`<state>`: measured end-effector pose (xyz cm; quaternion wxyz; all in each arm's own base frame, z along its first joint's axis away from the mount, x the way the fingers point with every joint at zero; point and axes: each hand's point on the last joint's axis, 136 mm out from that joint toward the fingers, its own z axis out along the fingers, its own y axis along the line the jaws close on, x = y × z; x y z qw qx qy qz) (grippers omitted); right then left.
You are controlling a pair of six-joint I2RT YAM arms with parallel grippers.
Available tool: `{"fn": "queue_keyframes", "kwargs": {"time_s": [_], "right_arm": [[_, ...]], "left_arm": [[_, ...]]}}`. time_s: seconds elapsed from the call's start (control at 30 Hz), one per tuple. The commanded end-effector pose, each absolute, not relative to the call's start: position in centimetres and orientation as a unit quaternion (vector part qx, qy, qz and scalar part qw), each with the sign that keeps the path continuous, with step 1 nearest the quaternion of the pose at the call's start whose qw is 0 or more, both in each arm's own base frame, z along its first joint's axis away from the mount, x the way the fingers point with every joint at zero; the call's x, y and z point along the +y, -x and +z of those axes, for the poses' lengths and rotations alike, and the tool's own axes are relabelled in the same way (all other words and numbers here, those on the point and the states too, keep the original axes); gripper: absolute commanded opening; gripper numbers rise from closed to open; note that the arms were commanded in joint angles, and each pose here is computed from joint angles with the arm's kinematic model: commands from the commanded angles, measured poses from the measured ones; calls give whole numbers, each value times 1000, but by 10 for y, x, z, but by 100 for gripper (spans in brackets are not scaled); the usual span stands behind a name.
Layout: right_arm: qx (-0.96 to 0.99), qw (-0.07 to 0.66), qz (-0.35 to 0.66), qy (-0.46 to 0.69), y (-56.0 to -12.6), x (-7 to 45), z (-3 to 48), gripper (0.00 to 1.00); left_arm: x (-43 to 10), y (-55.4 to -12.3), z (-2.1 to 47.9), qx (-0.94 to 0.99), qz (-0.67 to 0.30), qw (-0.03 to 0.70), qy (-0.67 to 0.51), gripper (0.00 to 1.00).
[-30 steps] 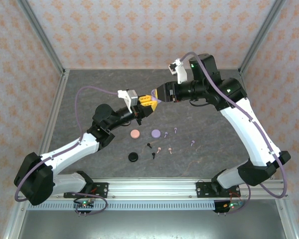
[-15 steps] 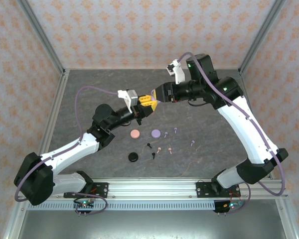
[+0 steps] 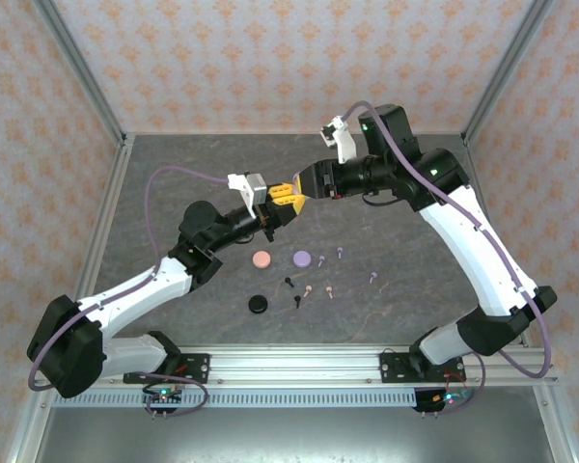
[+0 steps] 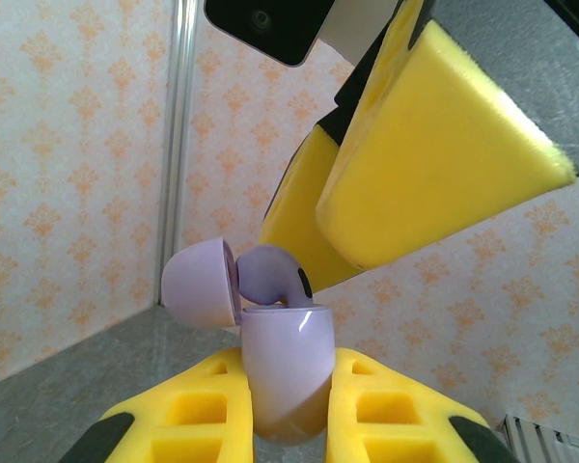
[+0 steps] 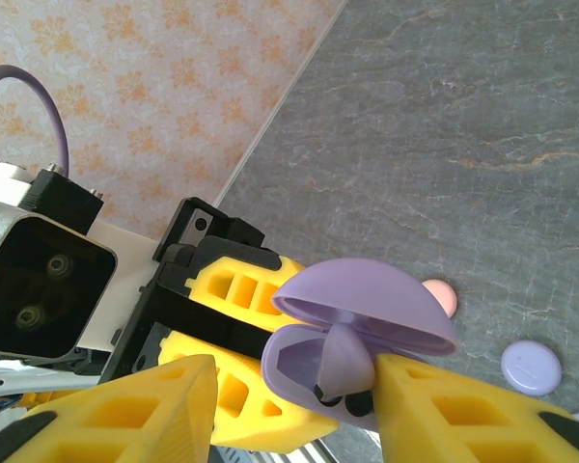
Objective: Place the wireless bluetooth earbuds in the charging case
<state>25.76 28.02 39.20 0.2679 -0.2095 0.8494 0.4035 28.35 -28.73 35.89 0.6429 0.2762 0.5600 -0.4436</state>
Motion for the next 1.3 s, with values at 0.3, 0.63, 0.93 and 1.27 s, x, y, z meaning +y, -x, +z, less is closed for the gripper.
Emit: {"fn": "queue_keyframes", "kwargs": {"time_s": [0.3, 0.63, 0.93, 1.27], "right_arm": [[836, 267, 419, 234, -254, 291, 393, 46], [844, 266, 405, 230, -256, 288, 387, 52], [852, 280, 383, 221, -258, 279, 387, 59], [845, 349, 374, 156, -266, 242, 413, 62]], "left_arm": [[-293, -281, 375, 545, -446, 650, -286, 0], [-295, -279, 373, 546, -447, 647, -287, 0], [-294, -278, 374, 544, -447, 650, -285, 0], [-291, -278, 373, 542, -444, 658, -278, 0]]}}
